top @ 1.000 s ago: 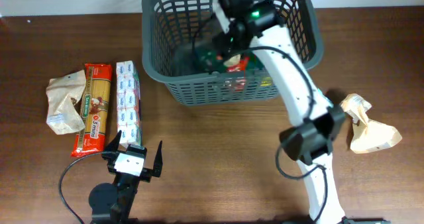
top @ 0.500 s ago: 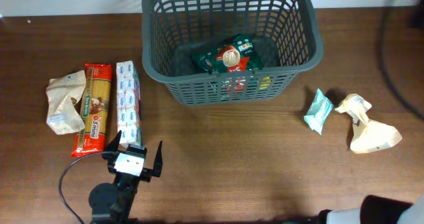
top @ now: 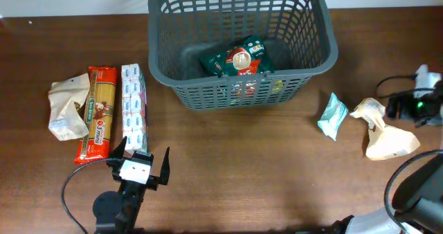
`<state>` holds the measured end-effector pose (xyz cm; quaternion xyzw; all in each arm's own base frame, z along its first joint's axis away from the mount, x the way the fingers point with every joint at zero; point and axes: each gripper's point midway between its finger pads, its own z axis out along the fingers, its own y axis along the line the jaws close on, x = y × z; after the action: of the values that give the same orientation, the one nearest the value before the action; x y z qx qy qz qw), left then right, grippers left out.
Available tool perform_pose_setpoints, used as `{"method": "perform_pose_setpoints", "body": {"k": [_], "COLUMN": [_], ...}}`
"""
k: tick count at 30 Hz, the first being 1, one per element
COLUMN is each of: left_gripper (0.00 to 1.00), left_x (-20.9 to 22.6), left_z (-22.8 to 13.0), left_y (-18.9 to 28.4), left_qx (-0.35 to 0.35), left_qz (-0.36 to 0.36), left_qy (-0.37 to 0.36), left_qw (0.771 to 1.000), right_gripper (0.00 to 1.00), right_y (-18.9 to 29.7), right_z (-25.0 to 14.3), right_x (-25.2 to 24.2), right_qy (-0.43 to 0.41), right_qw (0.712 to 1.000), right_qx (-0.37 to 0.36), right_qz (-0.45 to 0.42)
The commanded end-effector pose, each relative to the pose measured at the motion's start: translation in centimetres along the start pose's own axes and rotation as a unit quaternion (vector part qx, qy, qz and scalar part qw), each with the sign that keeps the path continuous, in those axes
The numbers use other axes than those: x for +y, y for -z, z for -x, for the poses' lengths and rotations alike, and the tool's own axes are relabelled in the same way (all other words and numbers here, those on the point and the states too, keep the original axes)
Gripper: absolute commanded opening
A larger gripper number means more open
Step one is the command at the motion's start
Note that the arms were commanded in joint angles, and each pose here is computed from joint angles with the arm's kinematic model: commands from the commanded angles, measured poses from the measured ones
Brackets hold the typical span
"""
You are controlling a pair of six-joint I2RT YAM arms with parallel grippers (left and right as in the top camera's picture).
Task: Pack container
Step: 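Reach right gripper to the tan paper bag and grasp it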
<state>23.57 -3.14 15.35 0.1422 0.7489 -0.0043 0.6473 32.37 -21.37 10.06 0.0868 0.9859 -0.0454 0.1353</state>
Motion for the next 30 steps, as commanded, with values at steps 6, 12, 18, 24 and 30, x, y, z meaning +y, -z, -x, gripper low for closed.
{"method": "perform_pose_setpoints", "body": {"k": [6,12,18,24,30], "left_gripper": [0.99,0.99,0.99,0.99,0.99], "left_x": [-0.1,-0.1,-0.1,-0.1,-0.1], "left_z": [0.0,0.0,0.0,0.0,0.0], "left_y": [0.0,0.0,0.0,0.0,0.0], "left_qx": [-0.003,-0.003,-0.003,-0.003,-0.003], "left_qz": [-0.003,-0.003,-0.003,-0.003,-0.003], "left_qy": [0.003,0.003,0.003,0.003,0.003], "left_qw": [1.0,1.0,1.0,1.0,1.0], "right_gripper": [0.98,0.94,0.13,0.04,0.04], "right_y": [-4.6,-8.4,-11.4,-10.0,0.1], "right_z": [-2.6,-3.3,-3.8,-0.9,7.6], "right_x": [1.3,2.5,4.0,3.2,2.3], "right_qy": [0.078,0.097,0.1,0.024,-0.014], "right_qw": [0.995,0.99,0.987,0.996,1.0], "right_qx": [0.053,0.094,0.126,0.089,-0.013], "right_qz": [0.026,0.031,0.02,-0.002,0.002]}}
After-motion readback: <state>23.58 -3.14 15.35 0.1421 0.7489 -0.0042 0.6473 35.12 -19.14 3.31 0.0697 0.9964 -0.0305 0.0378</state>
